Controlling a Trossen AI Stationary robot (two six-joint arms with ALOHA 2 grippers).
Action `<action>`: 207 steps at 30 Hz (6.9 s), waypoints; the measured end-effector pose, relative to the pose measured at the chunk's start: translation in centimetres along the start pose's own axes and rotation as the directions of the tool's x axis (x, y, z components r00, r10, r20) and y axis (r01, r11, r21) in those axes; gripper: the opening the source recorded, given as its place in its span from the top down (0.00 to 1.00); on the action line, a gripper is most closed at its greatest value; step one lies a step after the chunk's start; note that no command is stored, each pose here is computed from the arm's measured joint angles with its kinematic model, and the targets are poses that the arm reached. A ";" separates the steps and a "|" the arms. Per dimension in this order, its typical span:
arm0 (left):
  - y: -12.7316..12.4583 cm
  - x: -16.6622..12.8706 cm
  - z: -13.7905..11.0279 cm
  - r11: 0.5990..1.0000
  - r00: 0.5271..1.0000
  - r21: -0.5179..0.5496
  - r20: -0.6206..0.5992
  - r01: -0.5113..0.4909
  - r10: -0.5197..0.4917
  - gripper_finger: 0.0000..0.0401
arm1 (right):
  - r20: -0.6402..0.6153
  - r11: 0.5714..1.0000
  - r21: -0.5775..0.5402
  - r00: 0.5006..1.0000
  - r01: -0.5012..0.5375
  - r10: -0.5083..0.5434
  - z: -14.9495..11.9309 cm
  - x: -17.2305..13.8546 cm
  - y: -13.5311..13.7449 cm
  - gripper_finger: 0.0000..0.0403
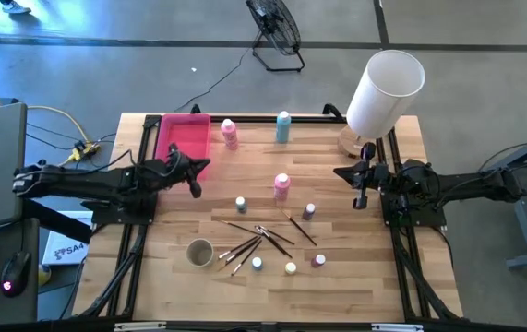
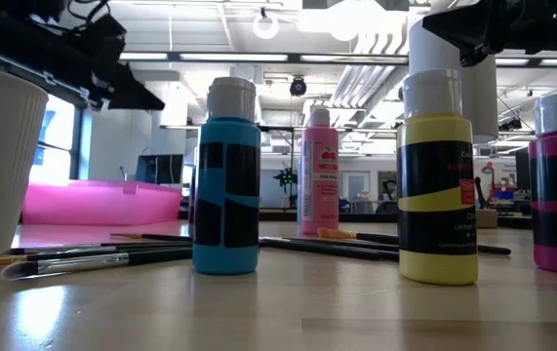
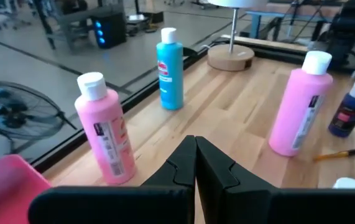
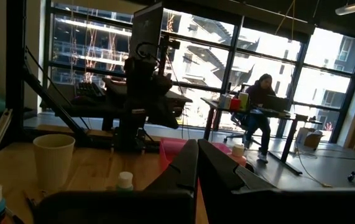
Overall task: Pick & Place Paint Supplies
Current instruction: Put the big pink paint bottle into the pink bin
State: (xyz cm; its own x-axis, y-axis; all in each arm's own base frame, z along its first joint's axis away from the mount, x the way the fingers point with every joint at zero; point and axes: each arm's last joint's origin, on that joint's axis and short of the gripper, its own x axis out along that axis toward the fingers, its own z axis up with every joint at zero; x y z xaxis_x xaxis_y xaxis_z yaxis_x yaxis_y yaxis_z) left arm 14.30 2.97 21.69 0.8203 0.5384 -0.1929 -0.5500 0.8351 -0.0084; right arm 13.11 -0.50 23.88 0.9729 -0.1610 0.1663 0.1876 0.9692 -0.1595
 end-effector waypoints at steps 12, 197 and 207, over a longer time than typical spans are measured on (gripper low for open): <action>4.7 1.2 0.6 0.997 0.997 -0.014 0.018 0.071 -0.071 1.00 | -0.010 1.000 -0.001 1.000 -0.002 0.002 -0.1 0.0 0.0 0.99; 10.5 13.8 1.7 0.999 0.995 -0.035 -0.100 0.021 -0.025 0.70 | -0.014 1.000 0.002 1.000 -0.004 0.004 -0.1 0.0 0.0 0.99; 10.5 13.8 1.7 0.999 0.994 -0.040 -0.100 0.029 -0.033 0.68 | -0.014 1.000 0.002 1.000 -0.004 0.004 -0.1 0.0 0.0 0.99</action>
State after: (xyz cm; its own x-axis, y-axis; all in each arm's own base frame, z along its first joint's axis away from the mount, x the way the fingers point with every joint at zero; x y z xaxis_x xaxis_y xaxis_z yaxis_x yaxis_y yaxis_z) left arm 20.10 19.38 20.64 0.8184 0.4963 -0.2897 -0.5315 0.8454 -0.0531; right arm 13.13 -0.49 23.73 0.9755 -0.1593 0.1519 0.1830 0.9703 -0.1580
